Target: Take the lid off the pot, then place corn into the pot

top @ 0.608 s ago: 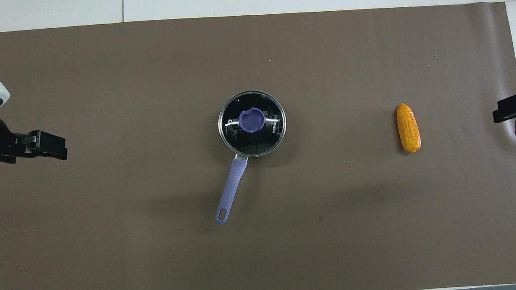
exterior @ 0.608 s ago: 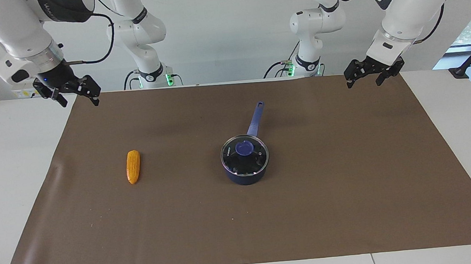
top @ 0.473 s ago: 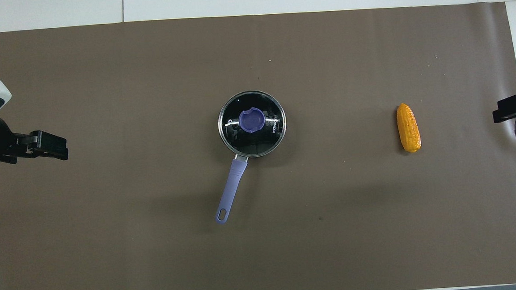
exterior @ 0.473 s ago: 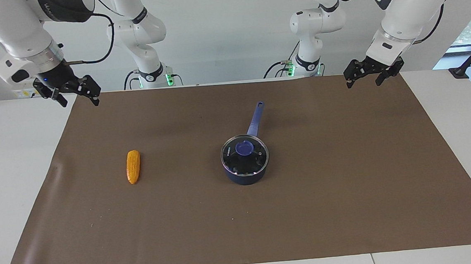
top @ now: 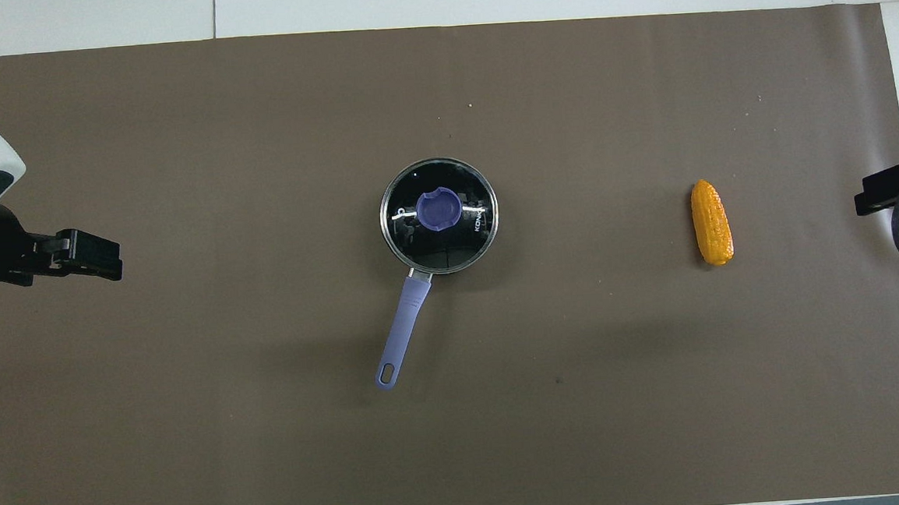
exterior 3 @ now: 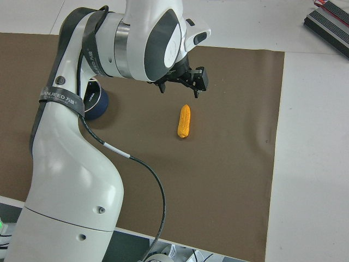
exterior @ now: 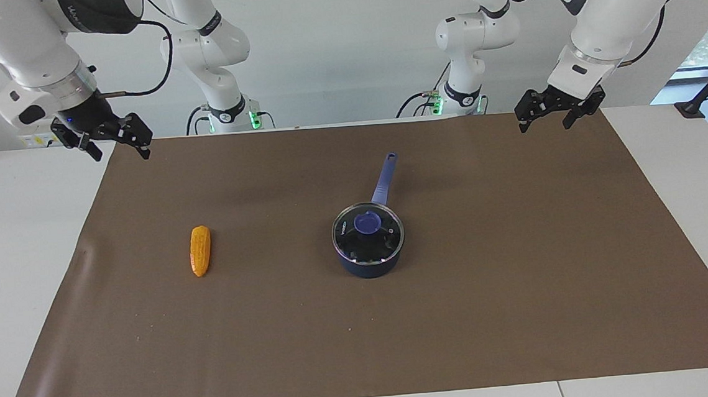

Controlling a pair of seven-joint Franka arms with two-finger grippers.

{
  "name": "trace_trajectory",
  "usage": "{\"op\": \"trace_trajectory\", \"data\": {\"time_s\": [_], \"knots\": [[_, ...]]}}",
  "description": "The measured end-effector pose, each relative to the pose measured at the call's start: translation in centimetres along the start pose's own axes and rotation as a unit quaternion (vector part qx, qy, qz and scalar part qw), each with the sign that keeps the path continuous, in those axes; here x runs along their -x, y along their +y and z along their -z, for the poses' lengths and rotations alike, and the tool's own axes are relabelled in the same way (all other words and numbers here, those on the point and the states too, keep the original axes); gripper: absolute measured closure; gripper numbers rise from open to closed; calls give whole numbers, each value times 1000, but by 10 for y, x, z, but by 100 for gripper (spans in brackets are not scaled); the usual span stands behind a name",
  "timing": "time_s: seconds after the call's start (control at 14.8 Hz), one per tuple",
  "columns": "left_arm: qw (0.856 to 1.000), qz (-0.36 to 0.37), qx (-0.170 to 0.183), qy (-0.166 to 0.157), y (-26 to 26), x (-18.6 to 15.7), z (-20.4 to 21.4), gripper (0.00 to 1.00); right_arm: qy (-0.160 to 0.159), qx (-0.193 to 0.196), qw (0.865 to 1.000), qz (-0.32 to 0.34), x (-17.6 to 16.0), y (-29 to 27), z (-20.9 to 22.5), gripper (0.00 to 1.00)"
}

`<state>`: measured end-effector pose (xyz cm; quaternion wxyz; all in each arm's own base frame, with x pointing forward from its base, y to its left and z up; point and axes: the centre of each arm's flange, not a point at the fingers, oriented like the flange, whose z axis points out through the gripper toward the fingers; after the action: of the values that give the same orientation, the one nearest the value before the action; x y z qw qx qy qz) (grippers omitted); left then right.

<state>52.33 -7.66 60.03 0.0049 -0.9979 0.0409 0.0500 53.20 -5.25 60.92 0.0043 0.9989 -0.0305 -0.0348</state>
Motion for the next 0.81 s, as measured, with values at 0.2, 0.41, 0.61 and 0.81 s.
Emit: {"op": "trace_trajectory", "data": {"time_s": [0.2,0.41,0.61,0.81], "knots": [[1000,16,22,10,17,-1,2,0,10,0,1000,2,-4,-2,-15,0],[999,33,39,15,78,-7,-4,0,30,-4,999,11,-10,-12,-69,0],[997,65,41,3,173,-30,-28,0,28,-3,999,29,-15,-36,-141,0],[993,108,46,-11,256,-68,-67,0,37,2,999,40,-26,-46,-207,0]]}}
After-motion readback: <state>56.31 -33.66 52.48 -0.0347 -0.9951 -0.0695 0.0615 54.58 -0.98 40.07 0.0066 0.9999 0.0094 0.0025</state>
